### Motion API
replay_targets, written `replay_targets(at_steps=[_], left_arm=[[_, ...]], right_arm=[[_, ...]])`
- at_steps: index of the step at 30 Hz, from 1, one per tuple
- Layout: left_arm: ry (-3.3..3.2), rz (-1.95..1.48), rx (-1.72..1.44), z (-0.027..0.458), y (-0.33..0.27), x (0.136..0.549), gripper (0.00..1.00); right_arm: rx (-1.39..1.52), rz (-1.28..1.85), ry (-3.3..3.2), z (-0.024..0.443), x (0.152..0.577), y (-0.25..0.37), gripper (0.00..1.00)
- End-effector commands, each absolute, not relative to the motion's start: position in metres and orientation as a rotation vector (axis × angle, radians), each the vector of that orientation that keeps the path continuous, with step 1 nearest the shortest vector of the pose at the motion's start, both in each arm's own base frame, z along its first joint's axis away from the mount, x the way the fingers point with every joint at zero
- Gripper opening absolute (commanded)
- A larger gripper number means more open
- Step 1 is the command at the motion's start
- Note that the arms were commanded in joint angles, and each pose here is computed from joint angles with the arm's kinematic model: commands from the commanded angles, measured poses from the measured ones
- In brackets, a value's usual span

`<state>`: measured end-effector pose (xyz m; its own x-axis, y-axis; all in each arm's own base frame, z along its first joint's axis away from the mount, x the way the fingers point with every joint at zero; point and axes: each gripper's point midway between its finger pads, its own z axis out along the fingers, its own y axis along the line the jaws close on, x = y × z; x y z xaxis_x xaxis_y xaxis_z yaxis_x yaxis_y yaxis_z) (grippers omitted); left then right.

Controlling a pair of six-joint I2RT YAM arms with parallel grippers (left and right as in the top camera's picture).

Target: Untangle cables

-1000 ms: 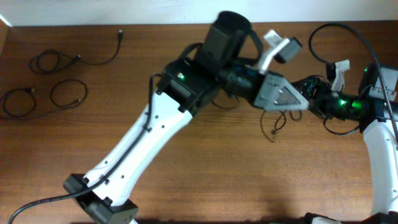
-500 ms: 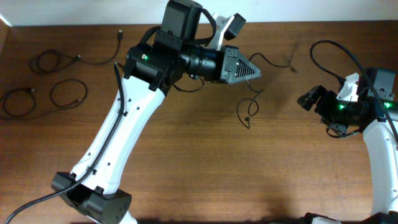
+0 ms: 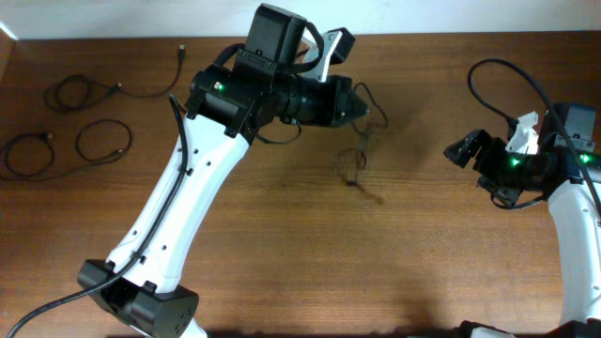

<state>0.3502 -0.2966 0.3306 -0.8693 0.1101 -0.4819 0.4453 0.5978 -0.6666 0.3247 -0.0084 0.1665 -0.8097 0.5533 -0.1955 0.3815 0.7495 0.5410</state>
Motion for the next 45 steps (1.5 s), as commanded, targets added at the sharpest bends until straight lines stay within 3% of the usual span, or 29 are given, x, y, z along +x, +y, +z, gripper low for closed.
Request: replay_targets(at_steps=[1,7,12,17,28,33,38,45], left_arm=[[2.443,-1.007,0.405,0.327,-0.278,0.358,0.0],[2.456,-0.949,0.376,0.327,-0.27,0.358,0.0],[2.457,-0.649,0.187,0.331,-0.225,0.367,0.0],[2.46,-0.391,-0.064,0.341,-0.147,0.365,0.0],[2.499,0.054,-0.768,0.314,0.067,0.343,0.0],[2.423,0.143,-0.988,0.314,0.128,0.325,0.0],[2.412,0.103,-1.027,0.313,0.136,0.322,0.0],[2.501,-0.242,-0.501,0.323,0.081,0.349,0.0]], right_arm=[[0.724,0.716,2.611,0.166,0.323,-0.007,0.98],[0.722,0.716,2.615,0.166,0.322,-0.007,0.98],[0.722,0.716,2.615,0.166,0.322,-0.007,0.98],[0.722,0.716,2.615,0.166,0.322,-0.007,0.98],[0.722,0.716,2.615,0.166,0.322,-0.007,0.98],[0.723,0.716,2.616,0.166,0.322,-0.007,0.98],[0.724,0.718,2.62,0.165,0.321,-0.006,0.98],[0.724,0.717,2.62,0.165,0.321,-0.006,0.98]])
